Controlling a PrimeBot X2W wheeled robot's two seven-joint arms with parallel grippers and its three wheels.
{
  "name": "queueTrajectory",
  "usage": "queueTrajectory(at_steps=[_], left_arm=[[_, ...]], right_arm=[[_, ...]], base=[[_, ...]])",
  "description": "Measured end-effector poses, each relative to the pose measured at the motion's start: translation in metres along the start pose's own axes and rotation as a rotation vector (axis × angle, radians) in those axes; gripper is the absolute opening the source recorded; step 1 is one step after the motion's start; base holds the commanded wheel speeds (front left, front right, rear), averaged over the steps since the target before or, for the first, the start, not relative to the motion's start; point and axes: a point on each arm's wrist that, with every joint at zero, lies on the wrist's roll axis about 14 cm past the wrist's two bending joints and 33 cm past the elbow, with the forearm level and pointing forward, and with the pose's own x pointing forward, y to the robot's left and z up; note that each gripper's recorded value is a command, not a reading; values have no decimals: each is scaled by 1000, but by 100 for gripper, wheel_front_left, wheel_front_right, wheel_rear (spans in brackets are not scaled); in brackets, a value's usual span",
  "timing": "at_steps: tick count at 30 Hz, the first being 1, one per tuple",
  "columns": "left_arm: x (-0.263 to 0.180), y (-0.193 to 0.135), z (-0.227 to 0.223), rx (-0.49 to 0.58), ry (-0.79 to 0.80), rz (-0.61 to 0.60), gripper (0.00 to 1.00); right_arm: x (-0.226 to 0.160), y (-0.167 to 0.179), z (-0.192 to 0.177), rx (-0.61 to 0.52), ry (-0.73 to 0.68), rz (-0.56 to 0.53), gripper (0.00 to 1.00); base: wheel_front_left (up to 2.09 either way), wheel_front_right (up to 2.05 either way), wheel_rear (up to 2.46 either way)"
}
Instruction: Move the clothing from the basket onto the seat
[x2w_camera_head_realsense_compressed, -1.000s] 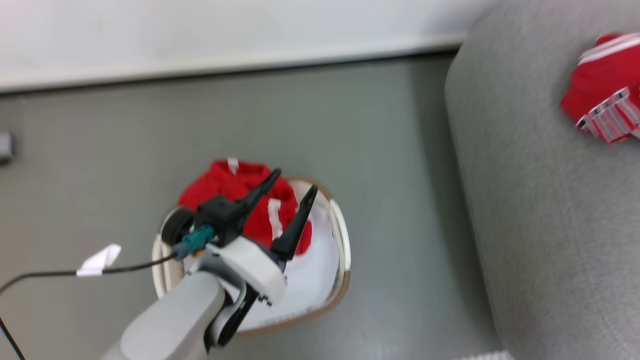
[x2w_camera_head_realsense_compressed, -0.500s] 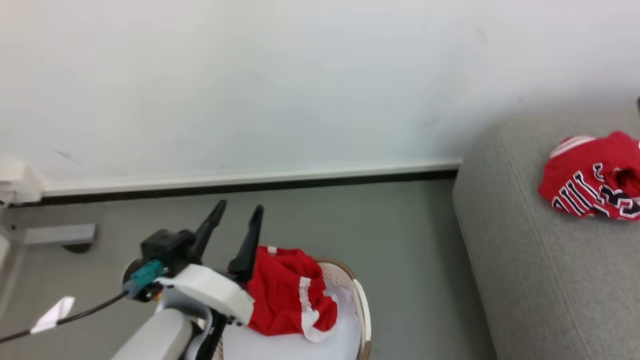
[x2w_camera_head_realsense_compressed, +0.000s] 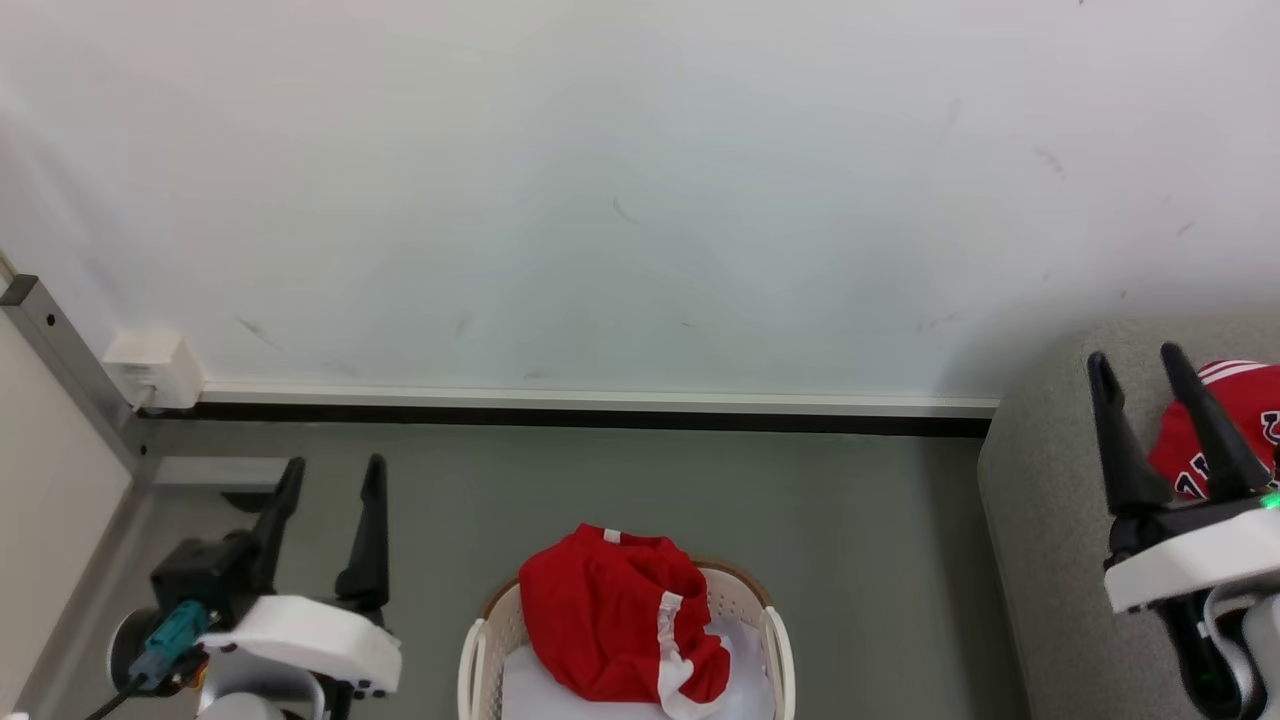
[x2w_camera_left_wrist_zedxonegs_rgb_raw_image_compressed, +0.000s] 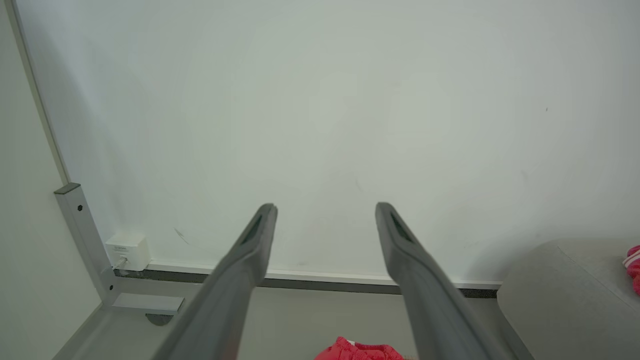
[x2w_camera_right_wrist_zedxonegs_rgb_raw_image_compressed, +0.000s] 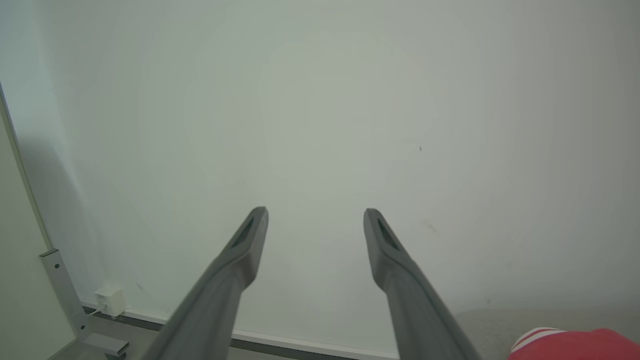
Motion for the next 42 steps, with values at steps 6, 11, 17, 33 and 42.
queueTrajectory(at_steps=[6,11,17,33,42], left_arm=[[-17,22,-5,7,1,96,100],[-27,21,-14,3,15,110,100],[-33,19,-24,-19,34,118,100],[-34,15,-32,-22,44,100,100],[-28,10,-39,-28,61,81,100]], right_arm=[[-24,17,-37,54,48,-28,100],[-39,22,-55,65,74,-63,100],[-45,26,-65,61,95,-74,100],[-41,35,-64,62,93,-50,100],[-40,35,-68,64,103,-50,100]], base=[[0,0,0],[0,0,0],[0,0,0],[0,0,0],[0,0,0]])
